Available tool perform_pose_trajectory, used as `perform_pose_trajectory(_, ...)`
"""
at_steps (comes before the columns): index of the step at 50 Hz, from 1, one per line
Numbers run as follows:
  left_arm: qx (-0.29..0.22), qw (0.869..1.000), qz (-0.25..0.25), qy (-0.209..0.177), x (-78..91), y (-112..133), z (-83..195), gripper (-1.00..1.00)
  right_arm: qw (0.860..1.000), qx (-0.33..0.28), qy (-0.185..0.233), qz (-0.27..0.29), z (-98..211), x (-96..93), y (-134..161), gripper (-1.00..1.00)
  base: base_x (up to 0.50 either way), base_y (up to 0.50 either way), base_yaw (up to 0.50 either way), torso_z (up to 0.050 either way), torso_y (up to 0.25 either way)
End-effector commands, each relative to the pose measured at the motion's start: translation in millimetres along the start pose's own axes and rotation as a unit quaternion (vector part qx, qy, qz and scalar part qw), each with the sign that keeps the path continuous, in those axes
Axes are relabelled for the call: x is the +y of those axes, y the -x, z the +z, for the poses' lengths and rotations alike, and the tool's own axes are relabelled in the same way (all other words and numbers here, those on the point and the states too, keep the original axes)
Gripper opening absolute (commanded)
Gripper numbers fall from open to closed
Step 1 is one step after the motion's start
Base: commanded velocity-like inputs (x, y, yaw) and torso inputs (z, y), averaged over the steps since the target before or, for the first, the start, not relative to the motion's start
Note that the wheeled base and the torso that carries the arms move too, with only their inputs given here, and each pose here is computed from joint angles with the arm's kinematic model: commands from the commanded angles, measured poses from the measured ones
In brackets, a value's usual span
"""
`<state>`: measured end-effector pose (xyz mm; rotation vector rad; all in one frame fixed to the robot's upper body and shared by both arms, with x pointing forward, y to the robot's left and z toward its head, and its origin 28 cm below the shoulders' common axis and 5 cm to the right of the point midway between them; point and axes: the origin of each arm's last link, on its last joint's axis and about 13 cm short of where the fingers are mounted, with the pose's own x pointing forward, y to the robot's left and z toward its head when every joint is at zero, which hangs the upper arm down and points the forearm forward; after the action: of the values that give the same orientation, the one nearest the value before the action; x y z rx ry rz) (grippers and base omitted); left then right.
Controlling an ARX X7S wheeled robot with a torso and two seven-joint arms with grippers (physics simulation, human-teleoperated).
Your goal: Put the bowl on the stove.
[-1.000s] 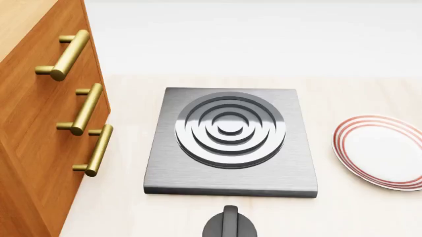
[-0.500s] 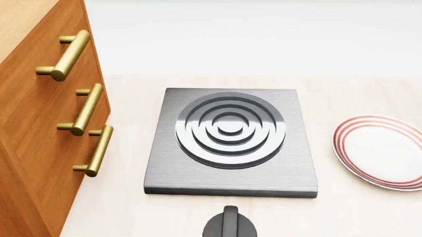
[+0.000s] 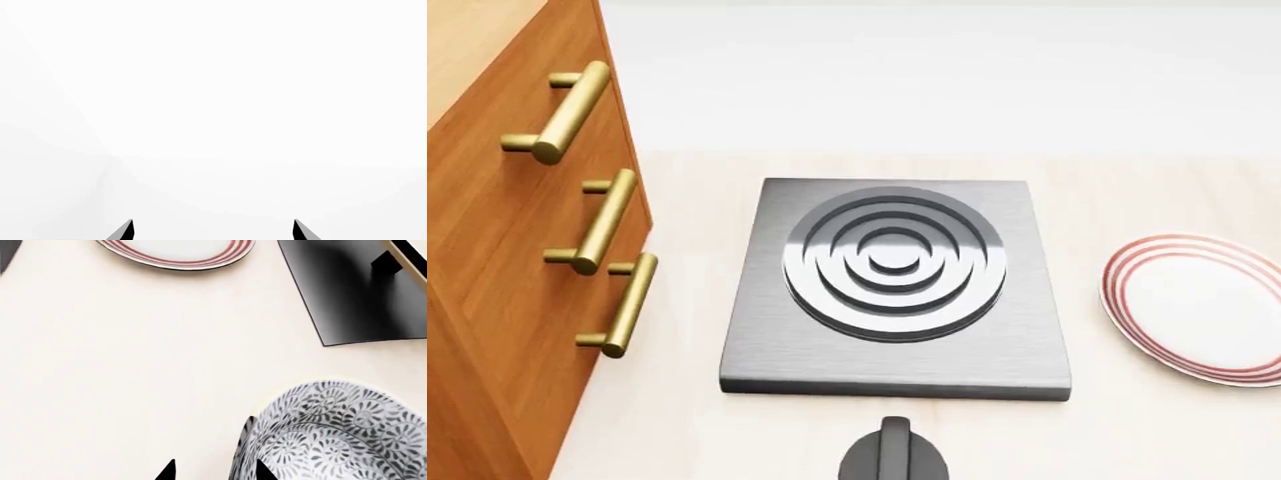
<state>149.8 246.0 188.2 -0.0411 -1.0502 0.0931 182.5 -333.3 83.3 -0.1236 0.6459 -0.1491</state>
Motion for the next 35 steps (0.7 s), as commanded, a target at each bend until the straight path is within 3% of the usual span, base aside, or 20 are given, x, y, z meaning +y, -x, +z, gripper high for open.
perform_pose_trajectory(1, 0.000, 1.000, 0.001, 0.000, 0.4, 1, 0, 1.00, 0.998, 0.038, 0.045, -0.004, -19, -12.2, 0, -1.00, 0.00, 0.00, 0.00, -0.010, 0.000)
perform_pose_trajectory(15, 0.000, 1.000, 0.002, 0.000, 0.2, 1, 0, 1.00, 0.998, 0.000, 0.063, 0.005, 8, -9.5, 3, -1.00, 0.00, 0.00, 0.00, -0.001, 0.000)
perform_pose_trajectory(35, 0.000, 1.000, 0.005, -0.002, 1.8, 1, -1, 1.00, 0.986, -0.073, 0.143, 0.047, 85, 10.5, 3, -1.00, 0.00, 0.00, 0.00, 0.000, 0.000)
